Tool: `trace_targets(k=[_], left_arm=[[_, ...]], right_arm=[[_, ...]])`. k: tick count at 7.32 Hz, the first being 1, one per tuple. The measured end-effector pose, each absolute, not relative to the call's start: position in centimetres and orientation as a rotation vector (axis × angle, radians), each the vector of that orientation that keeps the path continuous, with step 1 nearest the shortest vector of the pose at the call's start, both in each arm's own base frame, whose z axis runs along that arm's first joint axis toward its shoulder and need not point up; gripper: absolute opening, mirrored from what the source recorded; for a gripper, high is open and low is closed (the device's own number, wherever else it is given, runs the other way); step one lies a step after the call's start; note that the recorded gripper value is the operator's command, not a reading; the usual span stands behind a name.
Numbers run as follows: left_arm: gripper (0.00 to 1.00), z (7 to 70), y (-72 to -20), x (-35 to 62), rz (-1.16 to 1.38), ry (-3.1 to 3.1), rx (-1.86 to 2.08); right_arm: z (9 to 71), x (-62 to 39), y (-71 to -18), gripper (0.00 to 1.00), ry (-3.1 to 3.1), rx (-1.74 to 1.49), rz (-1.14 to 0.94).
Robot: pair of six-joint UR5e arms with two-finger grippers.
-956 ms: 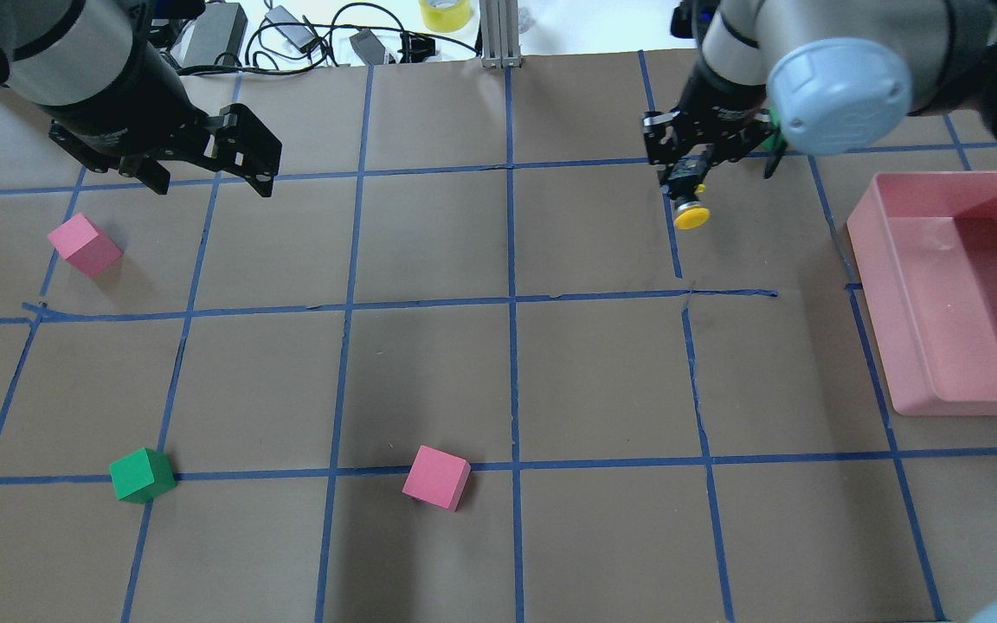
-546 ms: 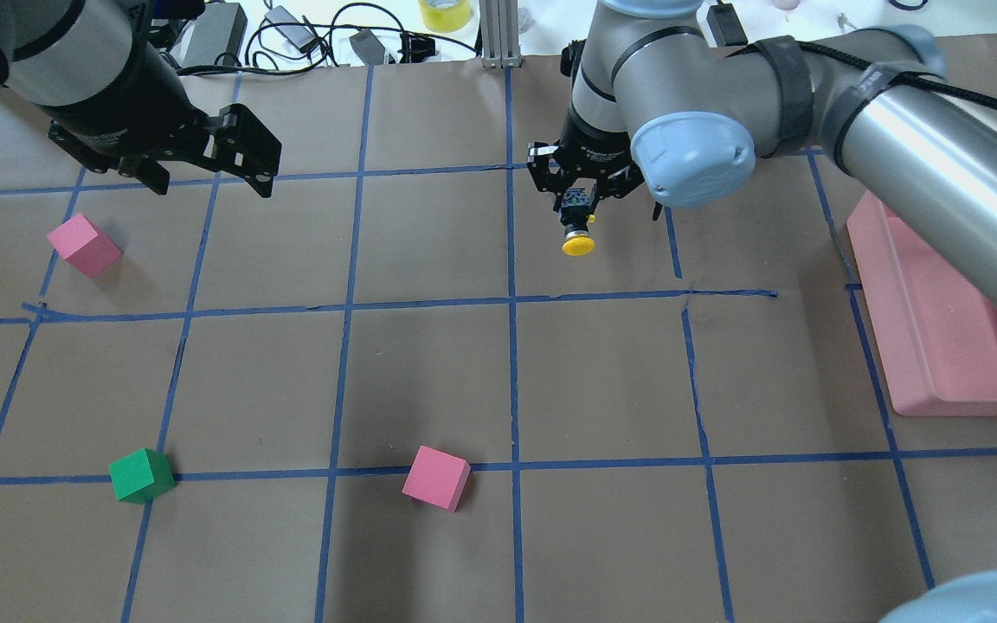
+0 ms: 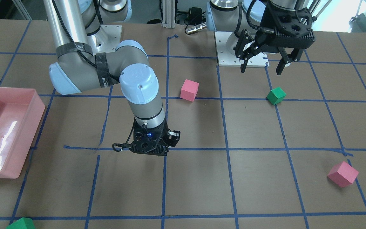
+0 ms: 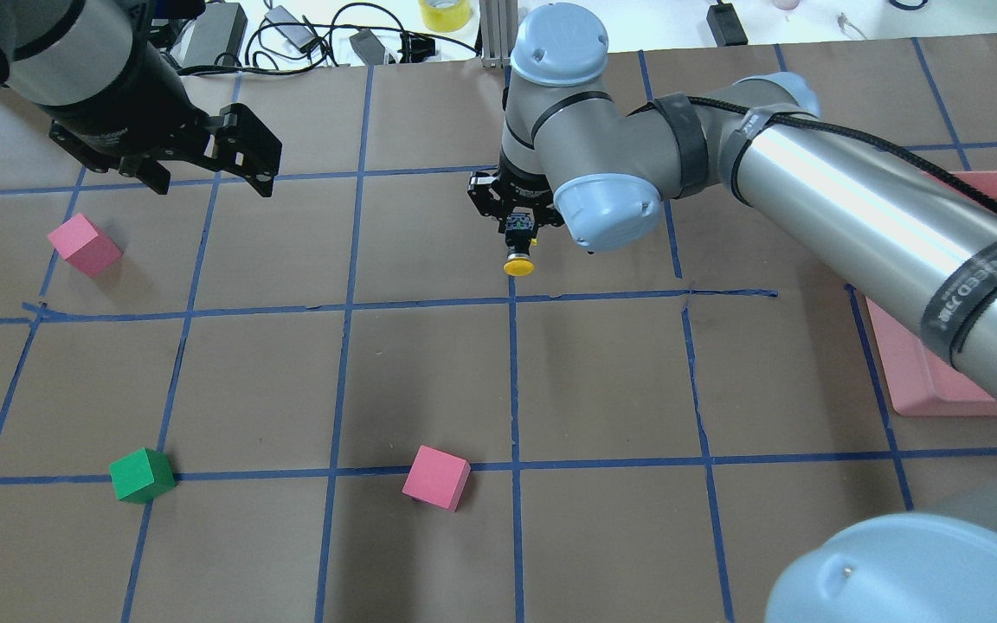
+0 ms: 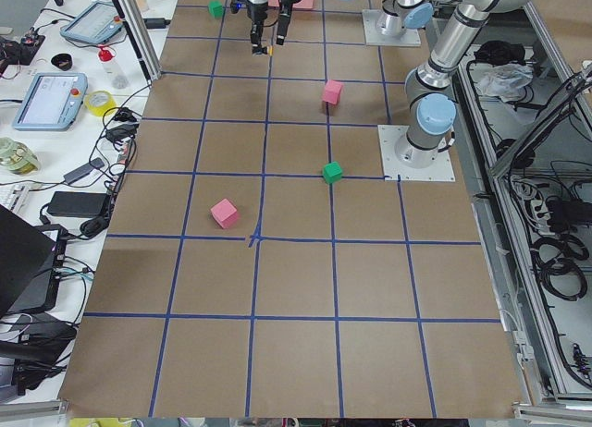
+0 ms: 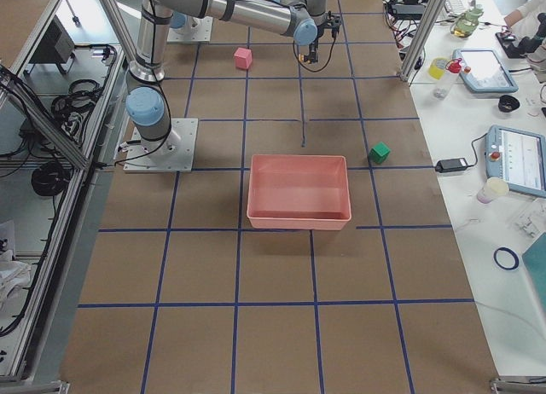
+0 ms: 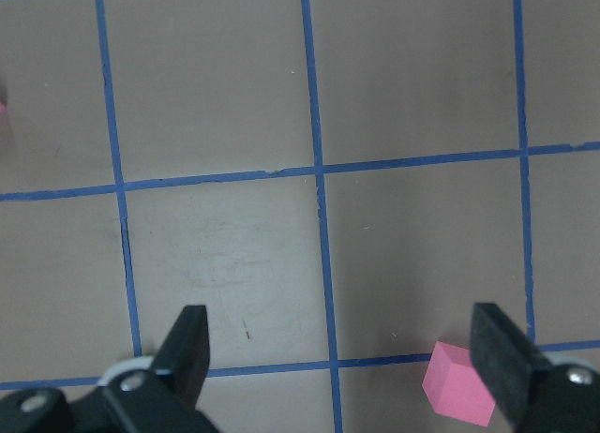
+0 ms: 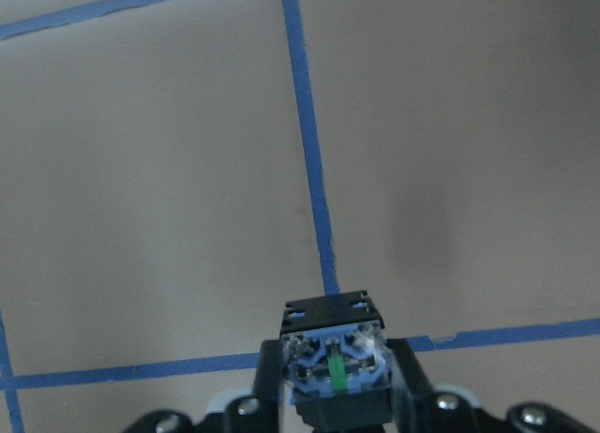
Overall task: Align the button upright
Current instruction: 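Carry the button switch to the table center with the right gripper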
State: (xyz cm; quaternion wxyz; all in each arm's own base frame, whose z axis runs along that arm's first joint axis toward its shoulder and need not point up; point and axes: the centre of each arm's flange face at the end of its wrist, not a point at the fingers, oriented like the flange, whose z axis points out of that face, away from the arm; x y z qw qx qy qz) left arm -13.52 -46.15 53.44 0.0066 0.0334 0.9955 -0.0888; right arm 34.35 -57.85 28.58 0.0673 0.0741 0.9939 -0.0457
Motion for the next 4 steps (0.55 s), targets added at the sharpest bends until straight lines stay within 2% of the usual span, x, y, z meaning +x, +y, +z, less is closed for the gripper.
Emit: trace_targets(k=[4], left_arm=[[1.00,53.4,-46.1,-13.5,-0.278,3.113,0.104]], right_arm=[[24.5,37.2,-57.3,0.00,3.012,0.204,-0.121]])
